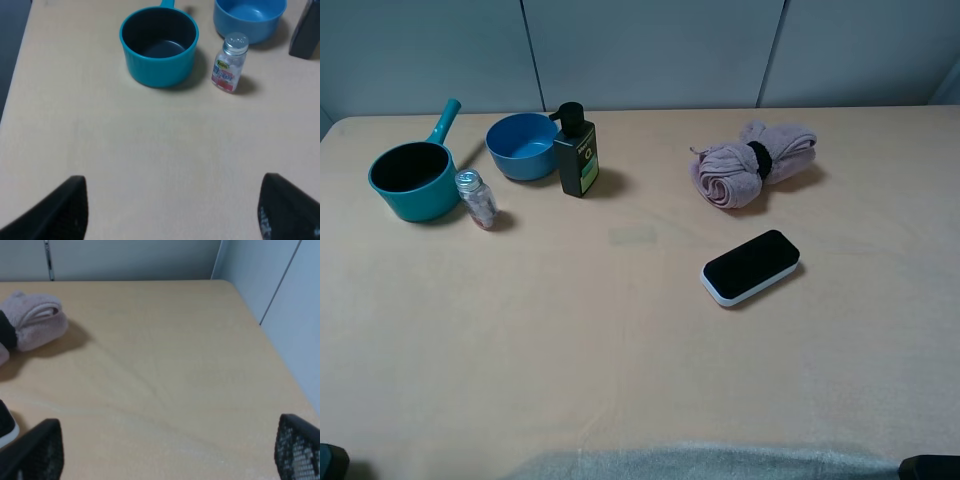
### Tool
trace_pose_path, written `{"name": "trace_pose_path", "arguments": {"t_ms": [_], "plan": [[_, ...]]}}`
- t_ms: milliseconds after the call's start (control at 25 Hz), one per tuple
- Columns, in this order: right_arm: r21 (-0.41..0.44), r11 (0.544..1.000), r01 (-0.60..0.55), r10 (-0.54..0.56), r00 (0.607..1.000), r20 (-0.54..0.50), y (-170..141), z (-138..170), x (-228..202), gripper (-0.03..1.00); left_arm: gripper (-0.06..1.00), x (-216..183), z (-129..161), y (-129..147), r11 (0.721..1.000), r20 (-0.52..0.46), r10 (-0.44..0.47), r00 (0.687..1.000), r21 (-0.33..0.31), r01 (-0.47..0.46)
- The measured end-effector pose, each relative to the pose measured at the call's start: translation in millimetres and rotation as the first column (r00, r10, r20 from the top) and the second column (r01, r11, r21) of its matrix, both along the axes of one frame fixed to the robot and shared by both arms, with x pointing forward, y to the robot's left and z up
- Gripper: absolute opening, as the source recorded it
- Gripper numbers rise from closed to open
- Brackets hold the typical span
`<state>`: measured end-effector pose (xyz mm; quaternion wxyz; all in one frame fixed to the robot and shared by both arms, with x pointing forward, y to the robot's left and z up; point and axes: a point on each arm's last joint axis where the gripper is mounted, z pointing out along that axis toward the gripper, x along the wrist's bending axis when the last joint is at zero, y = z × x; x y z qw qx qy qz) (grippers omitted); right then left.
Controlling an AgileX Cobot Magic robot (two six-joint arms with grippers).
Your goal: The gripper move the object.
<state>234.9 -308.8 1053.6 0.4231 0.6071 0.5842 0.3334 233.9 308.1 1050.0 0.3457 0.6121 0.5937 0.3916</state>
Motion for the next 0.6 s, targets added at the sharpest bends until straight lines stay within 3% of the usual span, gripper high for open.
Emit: {"name": "trace_pose_path", "arguments": {"t_ms": [600], "plan": [[0.0, 1.0, 0.0, 0.0, 1.0, 0.0, 0.0, 0.0, 0.0, 0.64, 0.76, 0.0, 0.0, 0.0, 1.0, 0.0, 0.0, 1.0, 0.0, 0.0]]}}
